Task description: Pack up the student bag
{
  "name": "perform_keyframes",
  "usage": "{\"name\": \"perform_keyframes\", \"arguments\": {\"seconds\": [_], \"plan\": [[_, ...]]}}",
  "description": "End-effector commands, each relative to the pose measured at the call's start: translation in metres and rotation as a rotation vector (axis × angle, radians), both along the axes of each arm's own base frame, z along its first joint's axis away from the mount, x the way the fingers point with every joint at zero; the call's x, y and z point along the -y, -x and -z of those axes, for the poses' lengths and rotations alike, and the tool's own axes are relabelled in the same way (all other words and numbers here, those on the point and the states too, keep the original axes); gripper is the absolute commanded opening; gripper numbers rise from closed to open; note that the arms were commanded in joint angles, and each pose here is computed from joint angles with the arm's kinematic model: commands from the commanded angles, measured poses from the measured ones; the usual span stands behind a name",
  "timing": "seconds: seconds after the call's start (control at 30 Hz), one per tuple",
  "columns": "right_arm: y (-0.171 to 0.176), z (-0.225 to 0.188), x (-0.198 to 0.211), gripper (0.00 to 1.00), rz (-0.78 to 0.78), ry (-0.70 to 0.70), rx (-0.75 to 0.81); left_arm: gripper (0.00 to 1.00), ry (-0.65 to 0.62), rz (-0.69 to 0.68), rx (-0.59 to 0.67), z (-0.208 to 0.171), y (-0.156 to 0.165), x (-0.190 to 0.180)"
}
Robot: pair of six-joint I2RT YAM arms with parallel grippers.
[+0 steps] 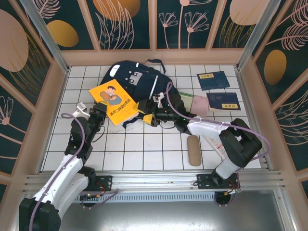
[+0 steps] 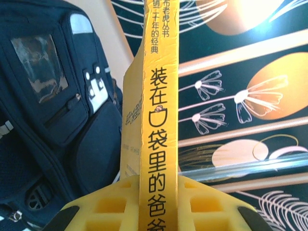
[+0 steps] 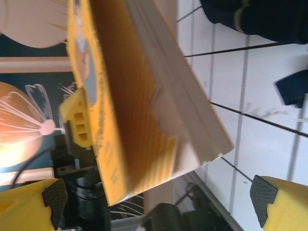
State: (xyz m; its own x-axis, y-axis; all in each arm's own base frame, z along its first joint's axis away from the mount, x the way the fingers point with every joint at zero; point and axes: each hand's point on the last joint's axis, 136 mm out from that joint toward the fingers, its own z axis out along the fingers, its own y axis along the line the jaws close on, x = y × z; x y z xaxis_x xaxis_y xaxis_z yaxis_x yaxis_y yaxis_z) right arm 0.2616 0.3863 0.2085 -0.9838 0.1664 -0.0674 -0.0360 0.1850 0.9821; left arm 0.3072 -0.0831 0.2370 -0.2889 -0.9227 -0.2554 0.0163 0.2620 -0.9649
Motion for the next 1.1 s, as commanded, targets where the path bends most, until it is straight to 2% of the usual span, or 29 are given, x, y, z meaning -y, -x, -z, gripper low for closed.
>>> {"name": "perform_keyframes", "arguments": {"seconds": [0.0, 0.13, 0.47, 0.63, 0.73, 0.83, 1.07], "plan": [[-0.003, -0.037, -0.007, 0.99, 0.047, -0.147, 0.022, 0.00, 0.102, -0.057, 0.190, -0.068, -0.003, -0.007], [-0.004, -0.043, -0.019, 0.99, 0.054, -0.201, -0.004, 0.00, 0.112, -0.041, 0.191, -0.073, -0.009, 0.004], [0.006, -0.016, -0.043, 0.99, 0.019, -0.183, -0.075, 0.00, 0.115, -0.064, 0.213, -0.085, -0.016, 0.007], [-0.004, -0.018, -0.048, 0.97, 0.024, -0.233, -0.075, 0.00, 0.130, -0.043, 0.215, -0.087, -0.015, 0.014], [-0.018, -0.026, -0.052, 0.89, 0.048, -0.272, -0.070, 0.00, 0.143, -0.044, 0.208, -0.084, -0.013, 0.015], [-0.028, -0.036, -0.052, 0.78, 0.073, -0.313, -0.055, 0.00, 0.141, -0.051, 0.206, -0.083, -0.010, 0.013], [-0.037, -0.050, -0.037, 0.39, 0.146, -0.317, 0.004, 0.00, 0.113, -0.071, 0.182, -0.074, -0.007, 0.010]]}}
